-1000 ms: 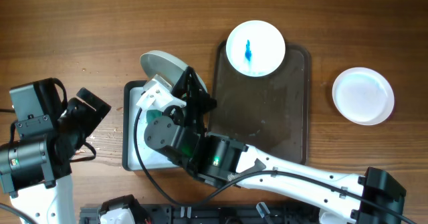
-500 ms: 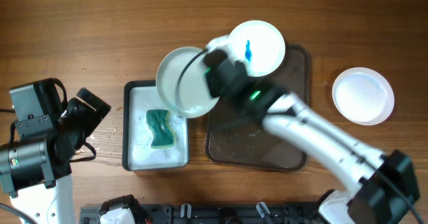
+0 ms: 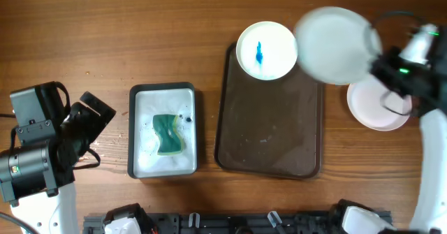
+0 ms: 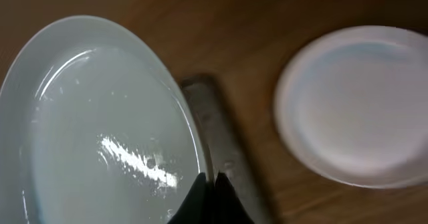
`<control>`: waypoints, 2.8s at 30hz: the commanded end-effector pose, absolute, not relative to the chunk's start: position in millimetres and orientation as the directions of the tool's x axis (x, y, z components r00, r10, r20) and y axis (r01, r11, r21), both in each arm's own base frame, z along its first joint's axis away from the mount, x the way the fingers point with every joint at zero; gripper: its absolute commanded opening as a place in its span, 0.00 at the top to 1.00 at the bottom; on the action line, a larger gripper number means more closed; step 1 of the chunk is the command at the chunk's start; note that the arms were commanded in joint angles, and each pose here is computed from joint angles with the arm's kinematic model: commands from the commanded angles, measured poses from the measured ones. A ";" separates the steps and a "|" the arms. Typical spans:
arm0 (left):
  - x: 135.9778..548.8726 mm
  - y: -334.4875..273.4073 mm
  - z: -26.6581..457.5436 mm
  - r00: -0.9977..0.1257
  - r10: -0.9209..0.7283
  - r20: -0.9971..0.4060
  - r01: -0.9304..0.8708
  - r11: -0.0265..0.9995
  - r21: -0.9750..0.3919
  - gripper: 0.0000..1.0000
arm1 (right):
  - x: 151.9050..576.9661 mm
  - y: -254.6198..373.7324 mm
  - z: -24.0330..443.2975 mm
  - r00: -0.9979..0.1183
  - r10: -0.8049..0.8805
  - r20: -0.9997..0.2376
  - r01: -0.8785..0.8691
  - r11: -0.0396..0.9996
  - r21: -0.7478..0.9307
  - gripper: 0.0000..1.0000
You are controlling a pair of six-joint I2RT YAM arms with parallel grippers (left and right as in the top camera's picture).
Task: Clean dirty plates on tray and stack at the side
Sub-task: 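Move the rinsed plate right and stack it on the cleaned plate, then grasp the last blue-stained plate rim with the right gripper and tilt it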
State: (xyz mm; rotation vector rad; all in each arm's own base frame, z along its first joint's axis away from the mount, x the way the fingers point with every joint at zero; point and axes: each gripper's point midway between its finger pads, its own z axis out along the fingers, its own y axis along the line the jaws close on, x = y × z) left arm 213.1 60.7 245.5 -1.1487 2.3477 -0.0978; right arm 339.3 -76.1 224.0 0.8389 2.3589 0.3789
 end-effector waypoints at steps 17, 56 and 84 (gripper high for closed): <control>213.1 65.2 250.1 -0.492 -0.752 -0.438 -0.721 0.634 -0.279 0.00 | 295.9 -182.8 99.6 -0.474 0.855 -0.209 0.811 0.517 0.276 0.47; 213.1 65.2 250.1 -0.492 -0.752 -0.438 -0.721 0.634 -0.279 0.00 | 480.5 63.9 40.7 -0.858 0.053 -0.511 0.007 0.996 0.090 0.96; 217.7 46.5 250.1 -0.521 -0.766 -0.377 -0.681 0.639 -0.358 0.00 | 267.9 76.0 37.6 -0.880 0.440 -0.180 0.349 0.854 0.385 0.96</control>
